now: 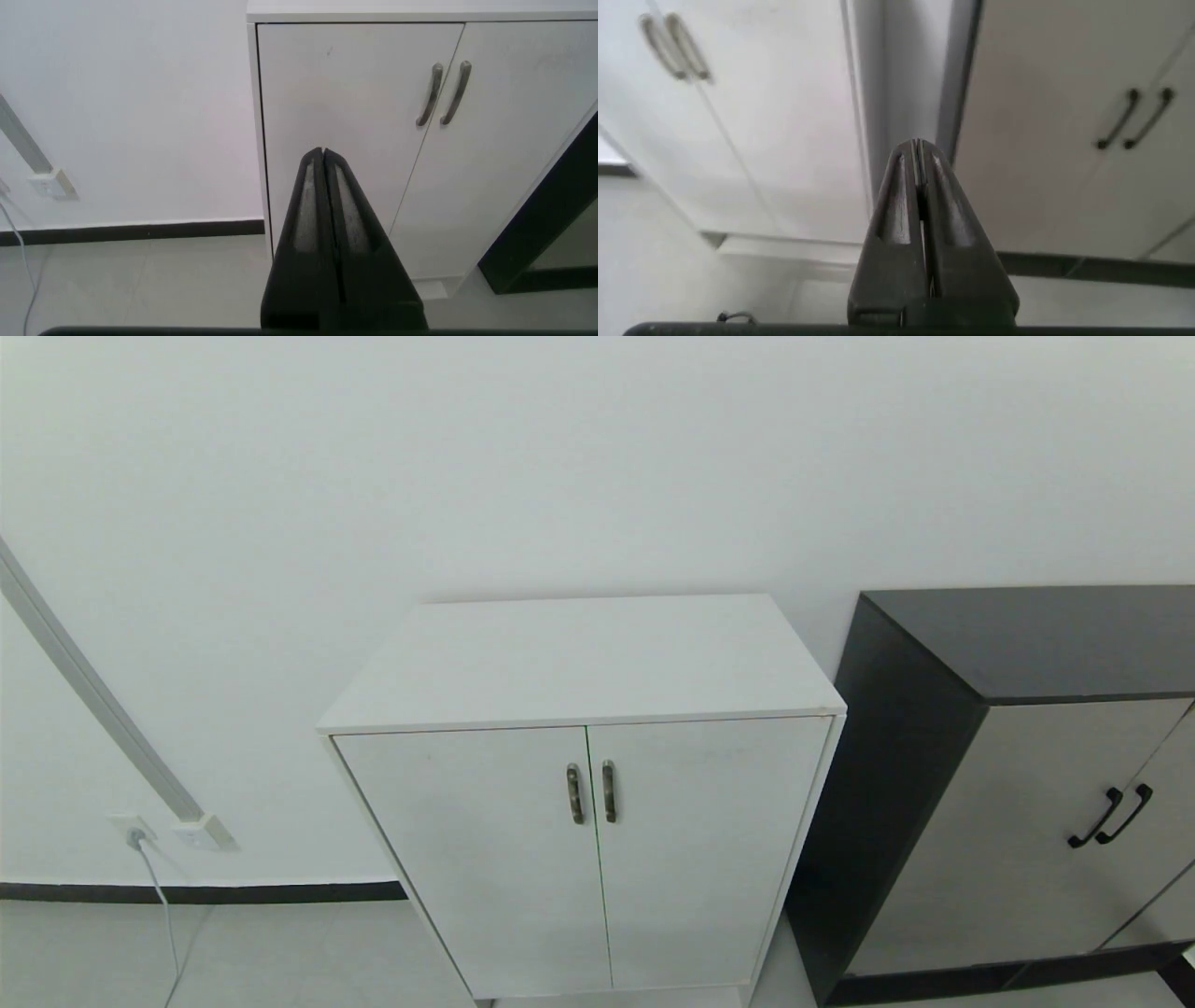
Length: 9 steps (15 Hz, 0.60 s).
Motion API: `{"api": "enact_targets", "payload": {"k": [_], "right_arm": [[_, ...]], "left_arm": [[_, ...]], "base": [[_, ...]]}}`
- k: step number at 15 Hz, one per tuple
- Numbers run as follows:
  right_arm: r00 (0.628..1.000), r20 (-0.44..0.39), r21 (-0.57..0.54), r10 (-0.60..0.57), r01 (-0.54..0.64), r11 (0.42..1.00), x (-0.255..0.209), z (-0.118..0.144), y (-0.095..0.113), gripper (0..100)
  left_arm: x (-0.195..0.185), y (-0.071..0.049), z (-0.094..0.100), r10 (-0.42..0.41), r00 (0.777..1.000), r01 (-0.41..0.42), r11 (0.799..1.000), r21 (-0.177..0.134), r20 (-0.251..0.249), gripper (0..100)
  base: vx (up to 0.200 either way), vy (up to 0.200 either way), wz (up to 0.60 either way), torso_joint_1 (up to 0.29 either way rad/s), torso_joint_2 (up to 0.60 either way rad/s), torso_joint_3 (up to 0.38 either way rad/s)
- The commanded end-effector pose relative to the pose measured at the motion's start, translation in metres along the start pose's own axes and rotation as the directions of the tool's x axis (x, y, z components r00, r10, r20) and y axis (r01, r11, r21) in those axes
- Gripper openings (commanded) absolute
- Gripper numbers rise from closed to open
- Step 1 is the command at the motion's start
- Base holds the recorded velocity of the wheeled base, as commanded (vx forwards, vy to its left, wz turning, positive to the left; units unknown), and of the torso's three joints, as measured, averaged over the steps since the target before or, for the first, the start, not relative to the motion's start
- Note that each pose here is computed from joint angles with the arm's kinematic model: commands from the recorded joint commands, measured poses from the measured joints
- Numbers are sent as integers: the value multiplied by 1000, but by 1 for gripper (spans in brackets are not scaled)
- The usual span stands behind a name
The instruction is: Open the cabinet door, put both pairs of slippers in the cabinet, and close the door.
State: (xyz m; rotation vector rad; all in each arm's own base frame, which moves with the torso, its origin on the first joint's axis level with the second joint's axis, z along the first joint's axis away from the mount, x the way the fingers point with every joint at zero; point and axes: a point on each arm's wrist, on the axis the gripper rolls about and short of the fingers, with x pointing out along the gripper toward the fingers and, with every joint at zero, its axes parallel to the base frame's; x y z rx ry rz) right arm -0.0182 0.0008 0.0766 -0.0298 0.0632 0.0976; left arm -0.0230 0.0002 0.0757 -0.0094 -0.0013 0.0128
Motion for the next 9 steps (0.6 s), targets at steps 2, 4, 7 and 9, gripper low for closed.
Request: {"api": "enact_targets", "payload": {"k": [2, 4, 7, 9], "right_arm": [[997, 57, 9, -48, 47, 999, -4, -2, 1, 0], [995, 59, 47, -83, 80, 996, -4, -1, 0, 0], [990, 64, 112, -126, 118, 987, -5, -1, -1, 0], [989, 65, 113, -133, 126, 986, -5, -1, -1, 0]], "left_arm": [[0, 0, 0, 1, 1000, -1, 1000, -1, -1, 0], [0, 0, 0, 1, 1000, -1, 1000, 0, -1, 0], [0, 0, 0, 0, 1000, 0, 1000, 3, -1, 0], [0, 0, 0, 0, 1000, 0, 1000, 3, -1, 0]], "base": [[0, 0, 0, 0, 0, 0], [0, 0, 0, 0, 0, 0], [0, 0, 0, 0, 0, 0], [0, 0, 0, 0, 0, 0]]}}
